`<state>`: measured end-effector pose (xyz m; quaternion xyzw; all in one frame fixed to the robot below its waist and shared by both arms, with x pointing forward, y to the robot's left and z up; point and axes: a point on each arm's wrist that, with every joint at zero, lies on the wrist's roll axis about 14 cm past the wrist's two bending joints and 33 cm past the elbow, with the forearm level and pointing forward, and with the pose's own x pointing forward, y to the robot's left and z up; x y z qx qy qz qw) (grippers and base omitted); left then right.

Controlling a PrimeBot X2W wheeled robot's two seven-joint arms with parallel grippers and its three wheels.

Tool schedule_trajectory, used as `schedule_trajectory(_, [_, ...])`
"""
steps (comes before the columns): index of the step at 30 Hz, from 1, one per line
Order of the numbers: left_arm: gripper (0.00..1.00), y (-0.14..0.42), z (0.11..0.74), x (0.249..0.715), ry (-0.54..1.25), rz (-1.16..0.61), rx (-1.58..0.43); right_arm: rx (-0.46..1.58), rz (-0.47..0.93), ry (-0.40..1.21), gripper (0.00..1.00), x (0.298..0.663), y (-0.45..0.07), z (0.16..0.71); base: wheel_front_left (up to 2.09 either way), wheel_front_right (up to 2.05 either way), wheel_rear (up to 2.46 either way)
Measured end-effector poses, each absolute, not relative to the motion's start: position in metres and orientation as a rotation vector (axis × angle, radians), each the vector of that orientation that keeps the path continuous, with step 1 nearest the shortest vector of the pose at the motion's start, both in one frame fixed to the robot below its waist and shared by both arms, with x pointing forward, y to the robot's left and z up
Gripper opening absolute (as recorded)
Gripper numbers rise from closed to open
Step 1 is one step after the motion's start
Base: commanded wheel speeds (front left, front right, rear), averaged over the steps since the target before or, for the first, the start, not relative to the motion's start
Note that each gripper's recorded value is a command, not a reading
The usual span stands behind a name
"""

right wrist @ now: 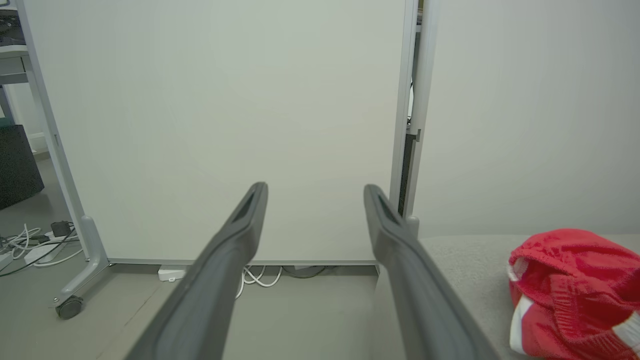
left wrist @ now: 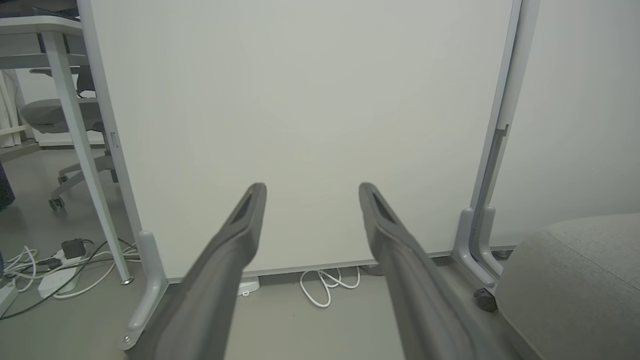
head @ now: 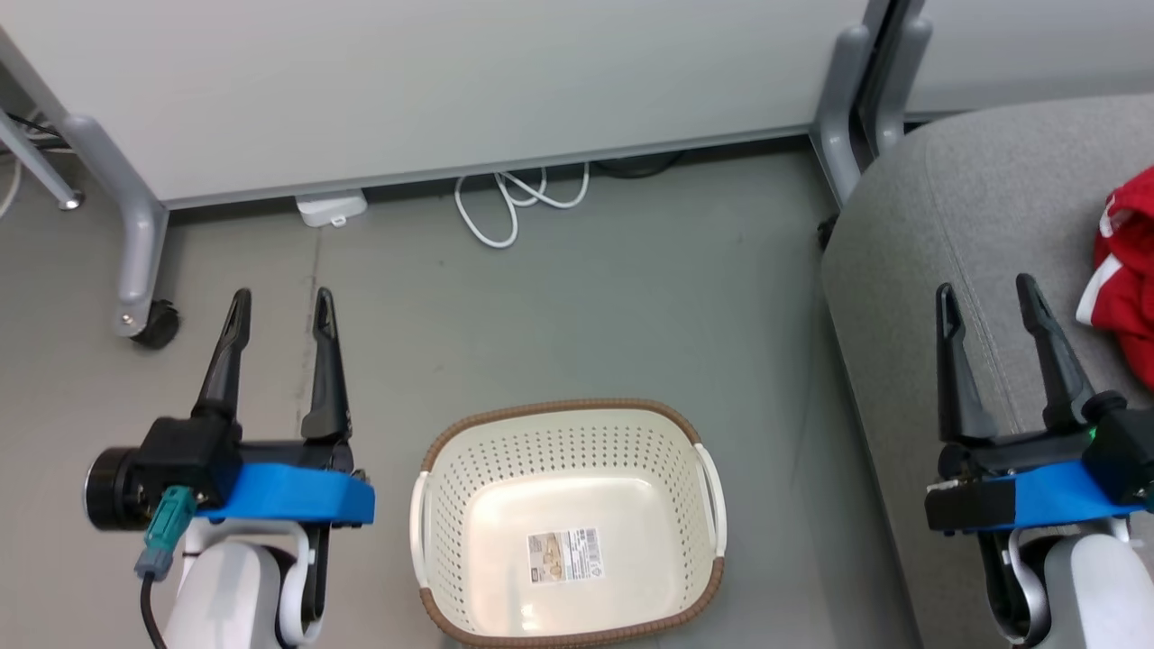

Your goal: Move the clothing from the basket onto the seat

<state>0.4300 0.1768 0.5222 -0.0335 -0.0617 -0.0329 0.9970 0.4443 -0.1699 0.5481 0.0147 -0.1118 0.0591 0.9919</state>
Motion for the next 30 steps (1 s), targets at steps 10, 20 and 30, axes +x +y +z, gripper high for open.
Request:
schedule_trajectory(10, [1.0, 0.202, 0.513, 0.387, -0.097, 0.013, -0.077, 0.064, 0.153, -0.191, 1.0, 0.423, -0.151, 0.54, 0.0, 0.0, 0.0])
schedule_trajectory(20, [1.0, 0.202, 0.505, 0.364, -0.076, 0.017, -0.086, 0.081, 0.147, -0.139, 1.0, 0.401, -0.152, 0.525, 0.0, 0.0, 0.0])
schedule_trajectory(30, [1.0, 0.195, 0.506, 0.359, -0.081, -0.01, -0.085, 0.104, 0.135, -0.126, 1.0, 0.393, -0.155, 0.521, 0.0, 0.0, 0.0])
